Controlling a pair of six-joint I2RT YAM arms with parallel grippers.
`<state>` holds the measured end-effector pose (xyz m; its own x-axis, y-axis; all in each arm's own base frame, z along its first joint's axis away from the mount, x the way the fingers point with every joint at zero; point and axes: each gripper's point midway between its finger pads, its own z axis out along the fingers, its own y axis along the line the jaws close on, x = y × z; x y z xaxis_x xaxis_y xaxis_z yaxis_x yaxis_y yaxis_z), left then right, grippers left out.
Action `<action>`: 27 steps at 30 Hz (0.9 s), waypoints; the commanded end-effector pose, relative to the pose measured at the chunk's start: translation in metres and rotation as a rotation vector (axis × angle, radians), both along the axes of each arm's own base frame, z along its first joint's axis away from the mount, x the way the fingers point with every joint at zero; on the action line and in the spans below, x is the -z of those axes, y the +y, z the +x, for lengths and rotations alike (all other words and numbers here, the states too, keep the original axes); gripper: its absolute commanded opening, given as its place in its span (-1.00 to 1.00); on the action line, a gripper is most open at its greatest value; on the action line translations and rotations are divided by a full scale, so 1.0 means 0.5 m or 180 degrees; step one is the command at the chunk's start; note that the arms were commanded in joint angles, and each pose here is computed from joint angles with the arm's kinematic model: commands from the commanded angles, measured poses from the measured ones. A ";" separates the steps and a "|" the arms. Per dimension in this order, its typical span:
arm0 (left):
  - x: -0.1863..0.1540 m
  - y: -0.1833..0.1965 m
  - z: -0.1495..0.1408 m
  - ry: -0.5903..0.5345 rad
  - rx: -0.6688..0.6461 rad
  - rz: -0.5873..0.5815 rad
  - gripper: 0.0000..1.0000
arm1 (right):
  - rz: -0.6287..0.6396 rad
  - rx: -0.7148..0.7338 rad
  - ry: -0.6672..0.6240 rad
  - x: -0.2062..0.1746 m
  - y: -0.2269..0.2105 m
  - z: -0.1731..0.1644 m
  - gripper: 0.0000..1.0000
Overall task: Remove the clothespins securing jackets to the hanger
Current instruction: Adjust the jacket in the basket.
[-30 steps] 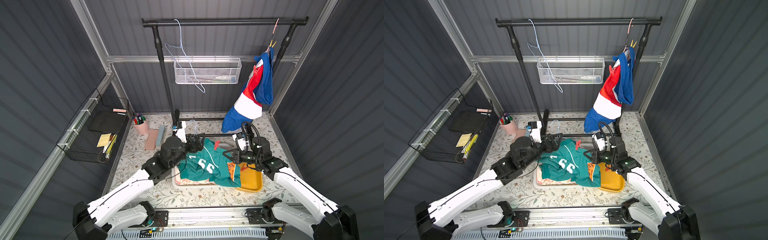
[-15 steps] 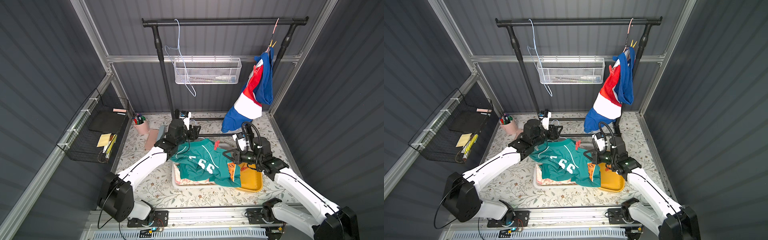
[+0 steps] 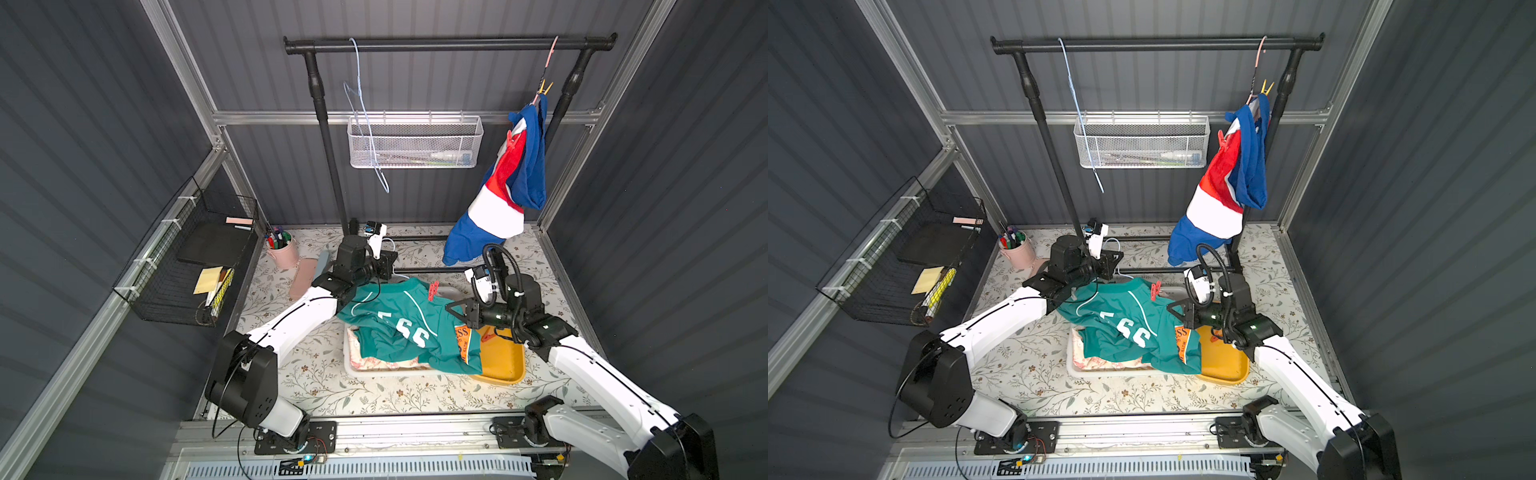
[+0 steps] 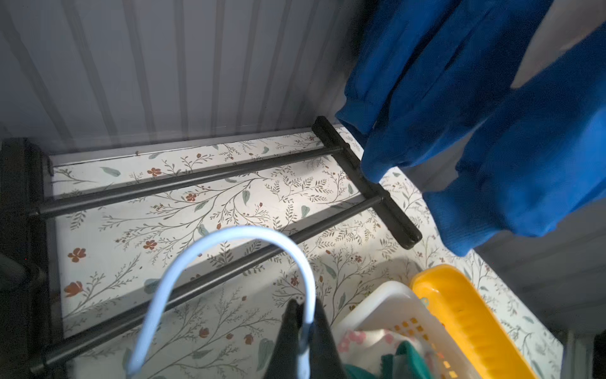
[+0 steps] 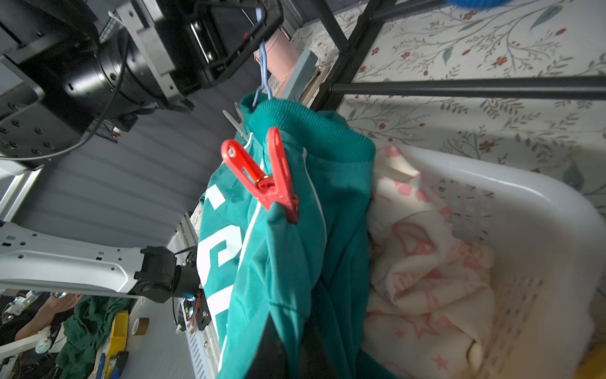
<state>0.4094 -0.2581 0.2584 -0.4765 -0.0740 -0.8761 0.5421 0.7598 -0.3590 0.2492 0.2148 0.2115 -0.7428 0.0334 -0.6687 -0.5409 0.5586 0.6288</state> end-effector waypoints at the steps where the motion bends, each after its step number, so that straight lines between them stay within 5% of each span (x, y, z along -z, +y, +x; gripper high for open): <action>1: -0.032 -0.008 -0.001 -0.0184 0.0210 -0.0093 -1.00 | -0.0015 0.0005 -0.0183 -0.026 -0.001 0.004 -0.99; 3: -0.044 0.003 0.000 -0.0218 0.0161 -0.0172 -1.00 | -0.0018 0.0010 -0.0200 -0.030 0.000 0.003 -0.82; 8: -0.041 0.026 0.008 -0.0249 -0.0038 -0.0137 -1.00 | 0.0055 0.0138 -0.0251 -0.079 -0.009 0.000 0.31; 11: -0.040 0.037 0.010 -0.0282 -0.0121 -0.0120 -1.00 | -0.0038 0.0374 -0.0303 -0.117 -0.033 0.007 0.67; 14: -0.051 0.040 0.011 -0.0333 -0.0148 -0.0139 -1.00 | -0.0172 0.0552 -0.0148 -0.141 -0.058 -0.009 0.76; 23: -0.066 0.042 0.018 -0.0415 -0.0202 -0.0228 -1.00 | -0.0873 0.0887 0.1077 -0.038 -0.131 -0.175 0.65; 27: -0.064 0.038 0.020 -0.0428 -0.0174 -0.0229 -1.00 | -0.0786 0.0930 0.1298 -0.013 -0.133 -0.214 0.66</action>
<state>0.4129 -0.2470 0.2762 -0.4120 -0.1345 -0.9012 0.5504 0.7515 -0.3638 0.1609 0.1641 0.2430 -0.8824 0.0932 -0.4613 -0.2321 0.7666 0.5988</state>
